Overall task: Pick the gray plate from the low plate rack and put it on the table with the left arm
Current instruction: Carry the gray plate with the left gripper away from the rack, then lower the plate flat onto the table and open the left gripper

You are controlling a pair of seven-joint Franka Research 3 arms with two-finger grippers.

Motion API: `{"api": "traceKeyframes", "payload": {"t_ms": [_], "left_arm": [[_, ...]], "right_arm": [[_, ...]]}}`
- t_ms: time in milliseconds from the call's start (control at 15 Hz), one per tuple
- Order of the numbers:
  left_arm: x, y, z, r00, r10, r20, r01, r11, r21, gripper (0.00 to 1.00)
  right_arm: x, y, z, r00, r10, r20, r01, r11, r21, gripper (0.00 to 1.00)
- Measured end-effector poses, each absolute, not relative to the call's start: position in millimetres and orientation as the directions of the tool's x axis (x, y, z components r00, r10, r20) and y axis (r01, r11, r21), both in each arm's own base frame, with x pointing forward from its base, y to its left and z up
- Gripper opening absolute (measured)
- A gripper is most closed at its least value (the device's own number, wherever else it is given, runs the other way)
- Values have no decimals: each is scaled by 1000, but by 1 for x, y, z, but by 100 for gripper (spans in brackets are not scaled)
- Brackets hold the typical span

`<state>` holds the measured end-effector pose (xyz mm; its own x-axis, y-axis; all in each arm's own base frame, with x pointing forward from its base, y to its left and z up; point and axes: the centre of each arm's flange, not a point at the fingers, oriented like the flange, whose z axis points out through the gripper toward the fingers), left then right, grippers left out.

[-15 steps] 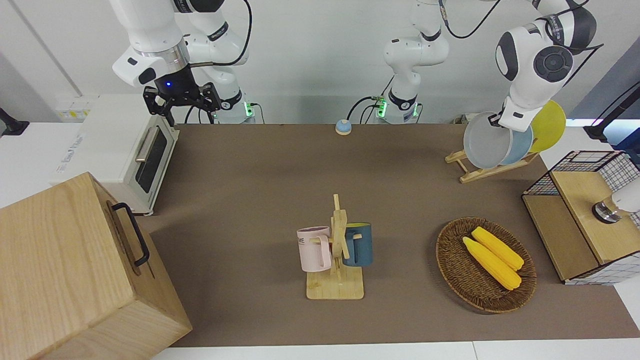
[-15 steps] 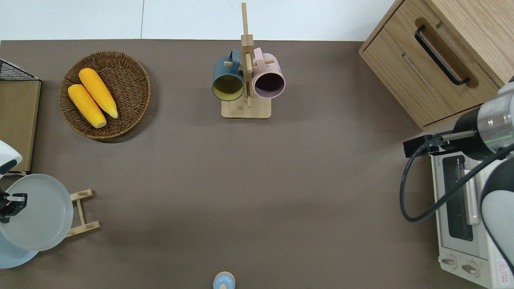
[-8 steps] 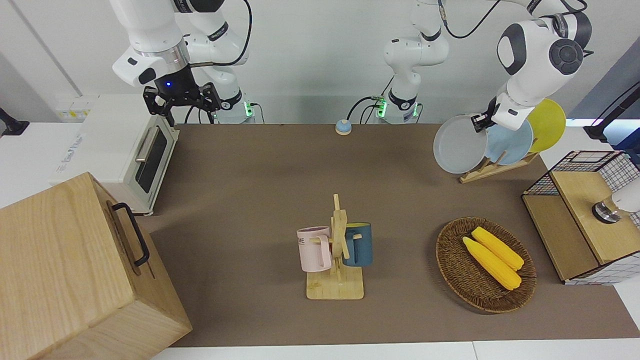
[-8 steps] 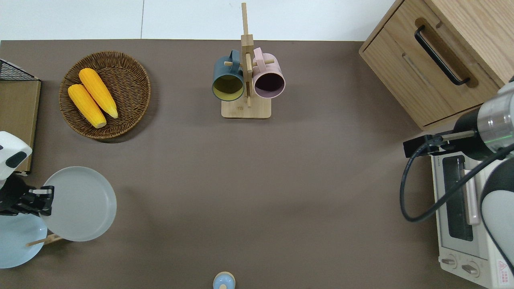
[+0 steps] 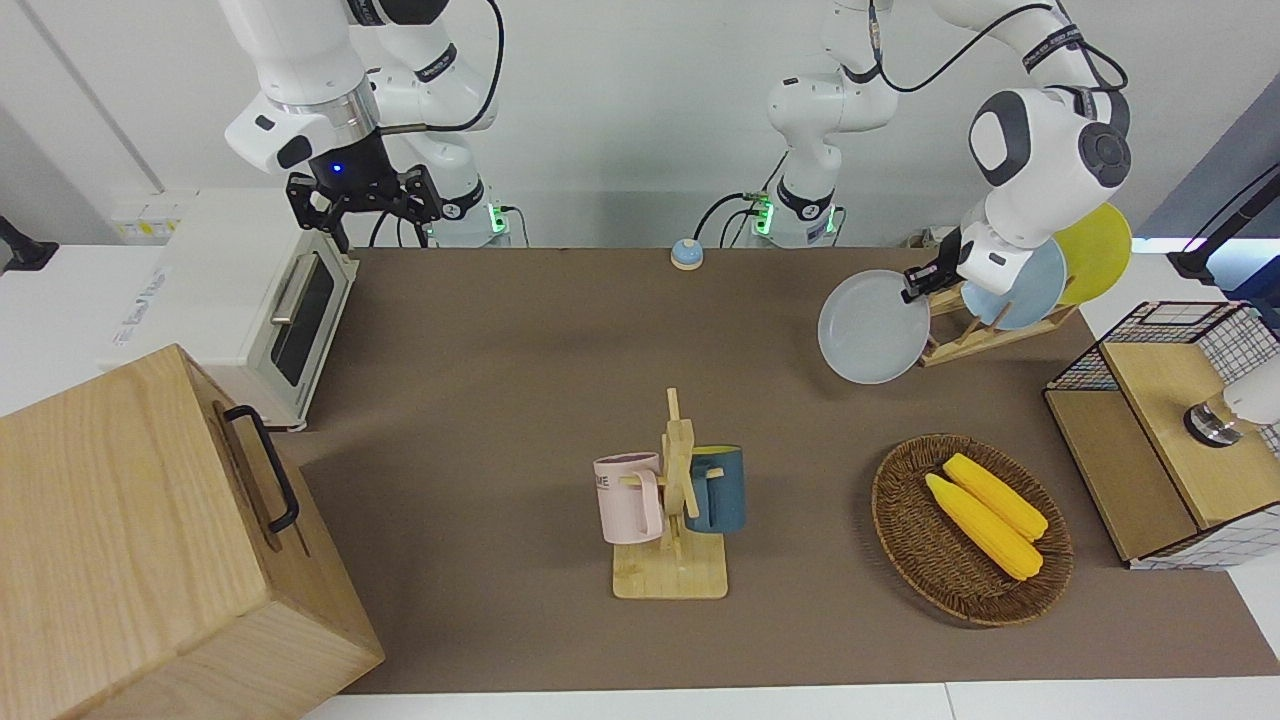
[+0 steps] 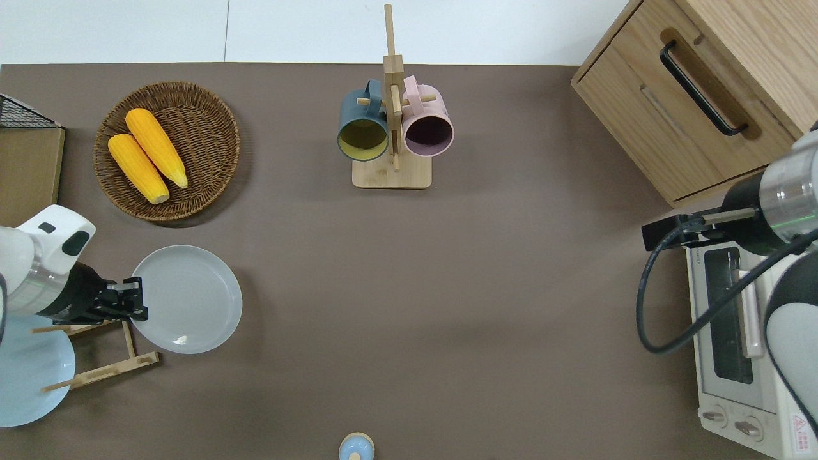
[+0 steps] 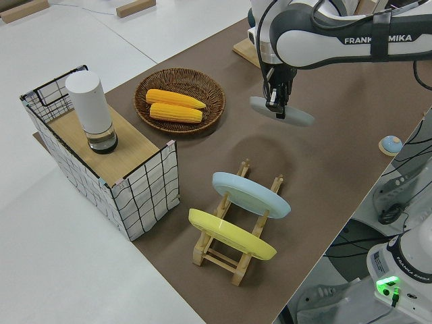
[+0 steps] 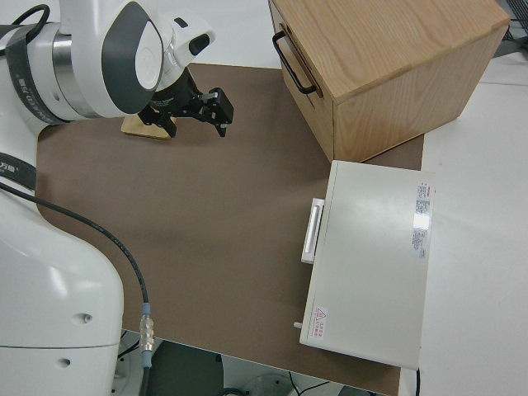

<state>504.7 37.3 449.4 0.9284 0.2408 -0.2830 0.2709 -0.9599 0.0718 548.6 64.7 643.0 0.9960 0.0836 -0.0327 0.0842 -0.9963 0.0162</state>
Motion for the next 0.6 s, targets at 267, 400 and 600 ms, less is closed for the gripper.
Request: {"api": "traceKeyframes", "payload": {"t_ms": [267,400,600], "left_arm": [[495,25,423,934,232,-270,259,-963,70,10],[486,19,417,936,224,-271,251,-966,69,10],[473,6,405,939,214,-269,239,-969,63,10]], "right_arm": [[549,65,643,996,84,-33,84,-996,16,99],[549,65,643,996,84,-33,84,-996,16,99],[549,65,643,996,84,-33,84,-996,16,99]]}}
